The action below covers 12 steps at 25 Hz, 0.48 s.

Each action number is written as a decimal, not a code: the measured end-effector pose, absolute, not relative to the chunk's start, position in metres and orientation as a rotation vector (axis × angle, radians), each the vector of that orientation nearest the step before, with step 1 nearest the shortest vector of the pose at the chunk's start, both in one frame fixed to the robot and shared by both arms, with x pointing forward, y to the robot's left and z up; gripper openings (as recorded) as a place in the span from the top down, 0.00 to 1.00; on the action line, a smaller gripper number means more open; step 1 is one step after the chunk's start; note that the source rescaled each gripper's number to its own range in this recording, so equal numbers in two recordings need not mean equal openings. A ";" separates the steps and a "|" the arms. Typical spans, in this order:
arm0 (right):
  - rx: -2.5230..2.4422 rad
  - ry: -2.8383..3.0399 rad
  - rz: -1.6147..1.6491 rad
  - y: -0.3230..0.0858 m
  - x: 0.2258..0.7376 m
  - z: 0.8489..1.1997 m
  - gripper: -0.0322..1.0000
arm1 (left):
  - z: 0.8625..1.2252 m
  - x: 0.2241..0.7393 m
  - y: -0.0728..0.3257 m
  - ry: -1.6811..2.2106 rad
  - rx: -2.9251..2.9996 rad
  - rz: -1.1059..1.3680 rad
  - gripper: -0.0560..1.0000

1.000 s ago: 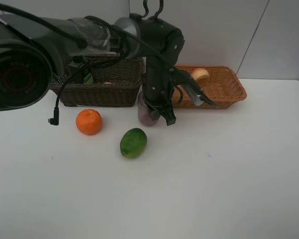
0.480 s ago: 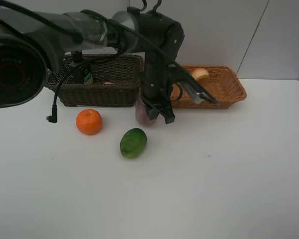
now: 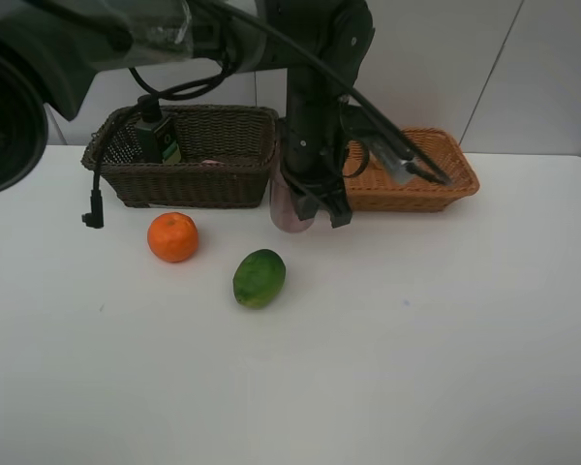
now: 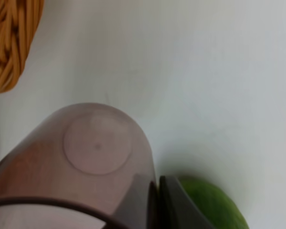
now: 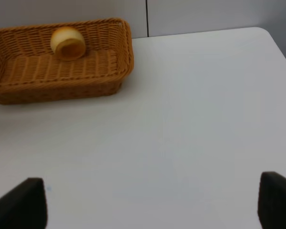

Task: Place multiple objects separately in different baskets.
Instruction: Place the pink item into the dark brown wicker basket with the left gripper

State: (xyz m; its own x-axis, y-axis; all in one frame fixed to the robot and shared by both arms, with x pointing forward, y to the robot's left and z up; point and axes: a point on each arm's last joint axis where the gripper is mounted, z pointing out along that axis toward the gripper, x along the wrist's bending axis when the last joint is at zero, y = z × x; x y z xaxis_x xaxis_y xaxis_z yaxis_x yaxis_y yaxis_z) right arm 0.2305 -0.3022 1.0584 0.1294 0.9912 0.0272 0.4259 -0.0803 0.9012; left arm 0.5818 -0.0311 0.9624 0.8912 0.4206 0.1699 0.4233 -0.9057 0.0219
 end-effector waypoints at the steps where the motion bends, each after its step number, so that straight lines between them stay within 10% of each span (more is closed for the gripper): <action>1: 1.627 1.404 0.914 -0.302 0.231 1.058 0.05 | 0.967 0.581 -0.031 -0.679 -3.047 -0.273 0.95; 12: 1.627 1.404 0.914 -0.302 0.231 1.058 0.05 | 1.014 0.574 -0.025 -0.704 -3.117 -0.367 0.95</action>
State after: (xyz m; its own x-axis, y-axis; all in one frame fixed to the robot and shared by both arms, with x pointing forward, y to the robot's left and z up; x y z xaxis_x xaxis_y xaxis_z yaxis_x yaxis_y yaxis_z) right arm 0.2305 -0.3022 1.0584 0.1294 0.9912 0.0272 0.4259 -0.0803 0.9012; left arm 0.5739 -0.0249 1.0139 0.8784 0.4320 0.2045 0.4150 -0.9016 0.1221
